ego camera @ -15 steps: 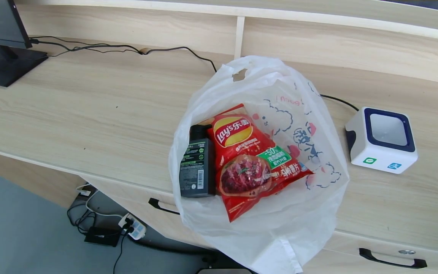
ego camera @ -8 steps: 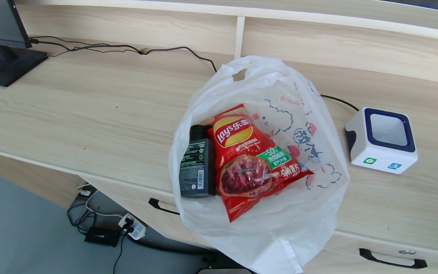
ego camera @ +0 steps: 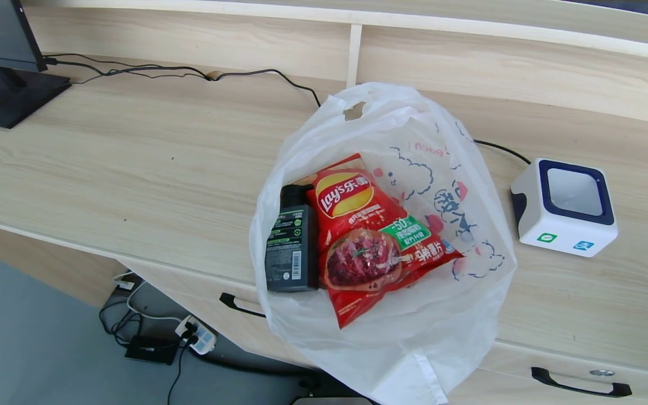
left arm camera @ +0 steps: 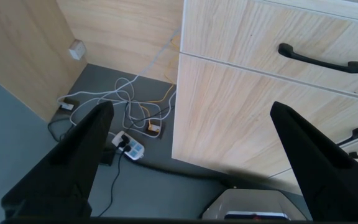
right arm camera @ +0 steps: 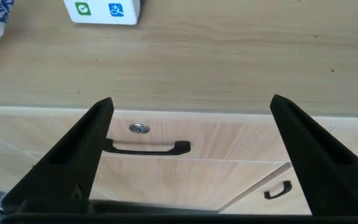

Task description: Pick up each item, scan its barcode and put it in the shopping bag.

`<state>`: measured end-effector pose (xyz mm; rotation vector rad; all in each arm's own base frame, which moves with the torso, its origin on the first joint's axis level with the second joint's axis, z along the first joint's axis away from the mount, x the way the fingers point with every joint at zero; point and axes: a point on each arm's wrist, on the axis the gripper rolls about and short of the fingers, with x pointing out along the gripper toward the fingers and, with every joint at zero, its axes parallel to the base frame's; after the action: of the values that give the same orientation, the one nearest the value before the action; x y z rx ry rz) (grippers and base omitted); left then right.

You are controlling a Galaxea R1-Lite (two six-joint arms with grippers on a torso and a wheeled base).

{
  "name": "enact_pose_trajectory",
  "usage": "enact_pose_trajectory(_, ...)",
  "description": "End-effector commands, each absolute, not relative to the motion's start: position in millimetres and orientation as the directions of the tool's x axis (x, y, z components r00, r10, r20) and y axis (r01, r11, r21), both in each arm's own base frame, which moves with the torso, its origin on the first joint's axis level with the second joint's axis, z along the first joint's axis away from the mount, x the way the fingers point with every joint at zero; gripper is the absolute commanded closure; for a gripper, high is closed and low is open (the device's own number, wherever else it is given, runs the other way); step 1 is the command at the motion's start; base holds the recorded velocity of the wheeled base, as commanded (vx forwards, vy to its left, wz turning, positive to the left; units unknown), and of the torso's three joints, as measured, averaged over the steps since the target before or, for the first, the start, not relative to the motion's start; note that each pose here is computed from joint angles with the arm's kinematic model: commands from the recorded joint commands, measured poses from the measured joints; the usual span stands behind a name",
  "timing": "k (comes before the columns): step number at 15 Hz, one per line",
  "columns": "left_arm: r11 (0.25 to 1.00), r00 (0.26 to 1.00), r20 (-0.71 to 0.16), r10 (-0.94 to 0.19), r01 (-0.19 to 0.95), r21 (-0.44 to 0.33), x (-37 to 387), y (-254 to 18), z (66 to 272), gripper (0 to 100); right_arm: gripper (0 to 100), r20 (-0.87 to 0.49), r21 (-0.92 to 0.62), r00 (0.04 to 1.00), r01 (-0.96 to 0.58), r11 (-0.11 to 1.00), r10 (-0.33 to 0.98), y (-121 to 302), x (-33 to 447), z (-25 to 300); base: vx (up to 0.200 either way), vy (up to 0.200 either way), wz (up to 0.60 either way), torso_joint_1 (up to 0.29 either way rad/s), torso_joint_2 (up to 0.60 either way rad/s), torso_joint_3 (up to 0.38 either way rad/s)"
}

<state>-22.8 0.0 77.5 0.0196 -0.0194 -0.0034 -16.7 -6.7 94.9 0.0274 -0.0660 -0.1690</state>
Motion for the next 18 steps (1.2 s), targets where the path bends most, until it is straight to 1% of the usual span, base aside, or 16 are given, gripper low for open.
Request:
enact_pose_trajectory(1,1.0,1.0,0.018,-0.003,0.003,0.02,-22.7,0.0,77.6,0,0,-0.024,-0.019,0.991,0.133,0.991,-0.133,-5.8,-15.5,84.2,0.0,0.0,0.0,0.0,0.0,0.0)
enact_pose_trajectory(3,1.0,1.0,0.018,-0.003,0.003,0.02,-22.7,0.0,77.6,0,0,-0.071,-0.027,0.996,0.046,0.999,-0.048,-5.0,-13.9,83.7,0.0,0.0,0.0,0.0,0.0,0.0)
enact_pose_trajectory(5,1.0,1.0,0.02,-0.003,0.003,0.02,-22.8,0.0,77.5,0,0,-0.037,-0.063,0.994,-0.109,0.992,0.107,-6.1,-14.5,83.4,0.0,0.0,0.0,0.0,0.0,0.0)
enact_pose_trajectory(6,1.0,1.0,0.018,-0.003,0.003,0.02,-22.7,0.0,77.6,0,0,-0.034,-0.067,0.994,-0.109,0.992,0.107,-5.7,-14.4,83.6,0.0,0.0,0.0,0.0,0.0,0.0)
enact_pose_trajectory(7,1.0,1.0,0.018,-0.003,0.003,0.02,-22.7,0.0,77.6,0,0,-0.036,-0.056,0.999,-0.029,0.998,0.027,-7.5,-14.3,83.3,0.0,0.0,0.0,0.0,0.0,0.0)
enact_pose_trajectory(8,1.0,1.0,0.02,-0.003,0.003,0.02,-22.8,0.0,77.5,0,0,-0.047,-0.021,0.996,0.081,0.997,-0.081,-9.8,-13.9,84.0,0.0,0.0,0.0,0.0,0.0,0.0)
enact_pose_trajectory(9,1.0,1.0,0.02,-0.003,0.003,0.02,-22.8,0.0,77.5,0,0,-0.08,-0.023,0.99,0.114,0.993,-0.116,-10.1,-11.9,84.2,0.0,0.0,0.0,0.0,0.0,0.0)
enact_pose_trajectory(11,1.0,1.0,0.018,-0.003,0.003,0.02,-22.7,0.0,77.6,0,0,-0.042,-0.05,0.989,0.139,0.989,-0.141,-10.8,-15.2,84.2,0.0,0.0,0.0,0.0,0.0,0.0)
enact_pose_trajectory(13,1.0,1.0,0.018,-0.003,0.003,0.02,-22.7,0.0,77.6,0,0,-0.079,-0.017,0.954,0.29,0.957,-0.29,-8.6,-13.4,84.6,0.0,0.0,0.0,0.0,0.0,0.0)
enact_pose_trajectory(14,1.0,1.0,0.018,-0.003,0.003,0.02,-22.7,0.0,77.6,0,0,-0.128,0.019,0.929,0.352,0.936,-0.347,-7.2,-9.8,84.2,0.0,0.0,0.0,0.0,0.0,0.0)
enact_pose_trajectory(16,1.0,1.0,0.018,-0.003,0.003,0.02,-22.7,0.0,77.6,0,0,-0.109,0.028,0.939,0.331,0.943,-0.327,-6.9,-11.3,84.1,0.0,0.0,0.0,0.0,0.0,0.0)
enact_pose_trajectory(17,1.0,1.0,0.018,-0.003,0.003,0.02,-22.7,0.0,77.6,0,0,-0.021,-0.014,0.98,0.196,0.98,-0.197,-6.2,-17.5,82.9,0.0,0.0,0.0,0.0,0.0,0.0)
enact_pose_trajectory(18,1.0,1.0,0.018,-0.003,0.003,0.02,-22.7,0.0,77.6,0,0,-0.02,-0.008,0.99,0.141,0.99,-0.141,-4.9,-17.5,82.4,0.0,0.0,0.0,0.0,0.0,0.0)
